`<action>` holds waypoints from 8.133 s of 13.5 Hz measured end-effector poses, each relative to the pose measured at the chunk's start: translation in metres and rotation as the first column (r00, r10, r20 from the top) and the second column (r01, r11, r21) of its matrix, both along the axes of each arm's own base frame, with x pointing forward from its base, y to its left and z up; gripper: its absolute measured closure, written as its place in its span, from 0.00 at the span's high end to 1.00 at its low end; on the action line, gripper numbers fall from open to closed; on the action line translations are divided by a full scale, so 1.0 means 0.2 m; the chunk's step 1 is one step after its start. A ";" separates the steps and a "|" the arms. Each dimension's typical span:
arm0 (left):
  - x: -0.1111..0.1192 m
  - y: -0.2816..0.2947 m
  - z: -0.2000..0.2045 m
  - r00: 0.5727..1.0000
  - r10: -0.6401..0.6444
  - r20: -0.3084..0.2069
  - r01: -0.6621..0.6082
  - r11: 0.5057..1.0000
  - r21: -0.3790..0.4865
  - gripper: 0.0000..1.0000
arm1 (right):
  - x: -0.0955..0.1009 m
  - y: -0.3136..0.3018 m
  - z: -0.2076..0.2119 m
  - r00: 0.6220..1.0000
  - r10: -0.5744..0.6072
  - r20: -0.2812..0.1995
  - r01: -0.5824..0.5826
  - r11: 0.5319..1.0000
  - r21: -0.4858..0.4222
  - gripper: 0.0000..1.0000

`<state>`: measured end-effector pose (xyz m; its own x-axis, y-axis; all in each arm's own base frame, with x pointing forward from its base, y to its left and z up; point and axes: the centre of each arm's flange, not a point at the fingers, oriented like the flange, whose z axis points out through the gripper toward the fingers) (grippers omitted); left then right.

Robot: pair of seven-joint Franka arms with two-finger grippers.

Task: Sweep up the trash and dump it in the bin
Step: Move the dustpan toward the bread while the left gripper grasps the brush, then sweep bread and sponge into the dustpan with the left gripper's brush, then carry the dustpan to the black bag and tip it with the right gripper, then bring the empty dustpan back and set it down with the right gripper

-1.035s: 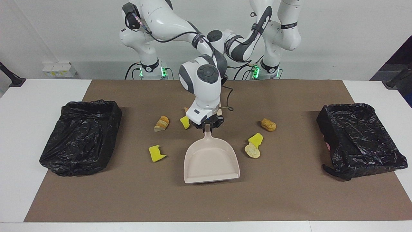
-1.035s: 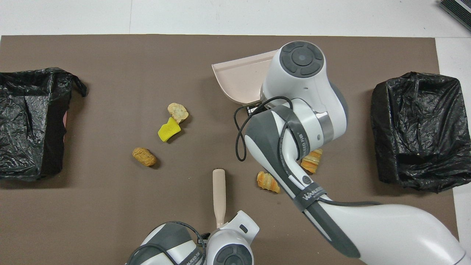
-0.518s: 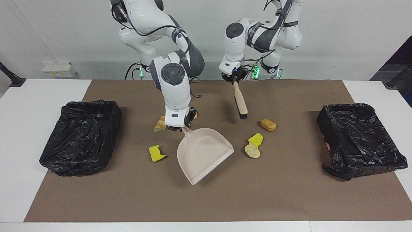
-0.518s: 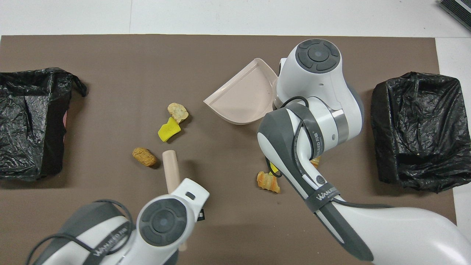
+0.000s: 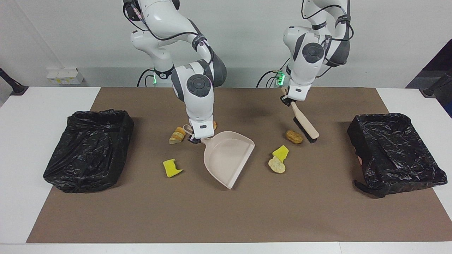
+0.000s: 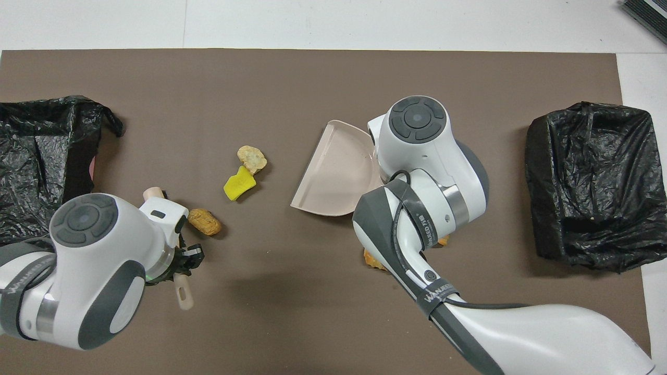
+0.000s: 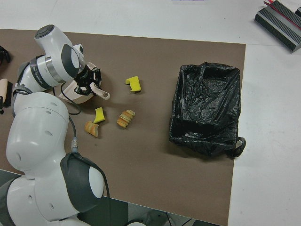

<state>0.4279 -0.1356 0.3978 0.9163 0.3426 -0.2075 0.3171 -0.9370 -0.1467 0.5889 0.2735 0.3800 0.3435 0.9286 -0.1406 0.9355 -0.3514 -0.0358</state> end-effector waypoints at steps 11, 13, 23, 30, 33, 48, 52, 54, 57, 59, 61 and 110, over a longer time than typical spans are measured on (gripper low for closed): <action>0.11 -0.42 -0.26 0.981 -0.146 0.129 0.162 0.979 -0.125 0.26 | 0.01 0.10 -0.10 0.939 0.339 0.063 -0.328 0.935 -0.137 0.32; 0.16 -0.54 -0.23 0.973 -0.174 0.154 0.197 0.968 -0.153 0.26 | 0.00 0.11 -0.10 0.937 0.344 0.067 -0.333 0.933 -0.136 0.32; 0.07 -0.98 -0.17 0.884 -0.404 0.236 0.452 0.869 -0.201 0.26 | -0.01 0.18 -0.14 0.928 0.364 0.084 -0.352 0.927 -0.128 0.32; -0.01 -1.12 0.01 0.855 -0.489 0.174 0.517 0.831 -0.205 0.26 | -0.01 0.18 -0.14 0.928 0.363 0.083 -0.351 0.928 -0.128 0.32; 0.14 -0.94 0.06 0.864 -0.476 0.166 0.500 0.850 -0.167 0.26 | -0.01 0.18 -0.14 0.928 0.363 0.082 -0.351 0.928 -0.128 0.32; 0.56 -0.68 -0.16 0.666 -0.737 0.116 0.746 0.659 -0.096 0.26 | -0.01 0.18 -0.15 0.929 0.361 0.080 -0.349 0.928 -0.129 0.32; 0.32 -0.83 -0.14 0.680 -0.727 0.088 0.727 0.654 -0.211 0.26 | -0.01 0.18 -0.15 0.930 0.360 0.078 -0.349 0.928 -0.130 0.32; 0.25 -0.91 -0.12 0.707 -0.699 0.107 0.695 0.660 -0.287 0.26 | -0.01 0.18 -0.15 0.930 0.360 0.078 -0.349 0.928 -0.130 0.32; 0.23 -0.96 -0.11 0.750 -0.649 0.126 0.645 0.676 -0.357 0.26 | -0.01 0.18 -0.15 0.930 0.360 0.077 -0.348 0.928 -0.130 0.32; 0.29 -0.90 -0.03 0.789 -0.591 0.167 0.605 0.703 -0.373 0.26 | -0.01 0.18 -0.15 0.930 0.360 0.077 -0.348 0.928 -0.130 0.32; 0.33 -0.82 0.12 0.807 -0.550 0.215 0.589 0.723 -0.362 0.26 | -0.01 0.18 -0.15 0.930 0.359 0.076 -0.347 0.929 -0.131 0.32; -0.55 -0.99 -0.21 0.942 -0.301 0.148 0.316 0.944 -0.098 0.95 | 0.20 -2.06 0.91 0.877 0.351 -0.328 -0.435 0.292 -0.852 0.32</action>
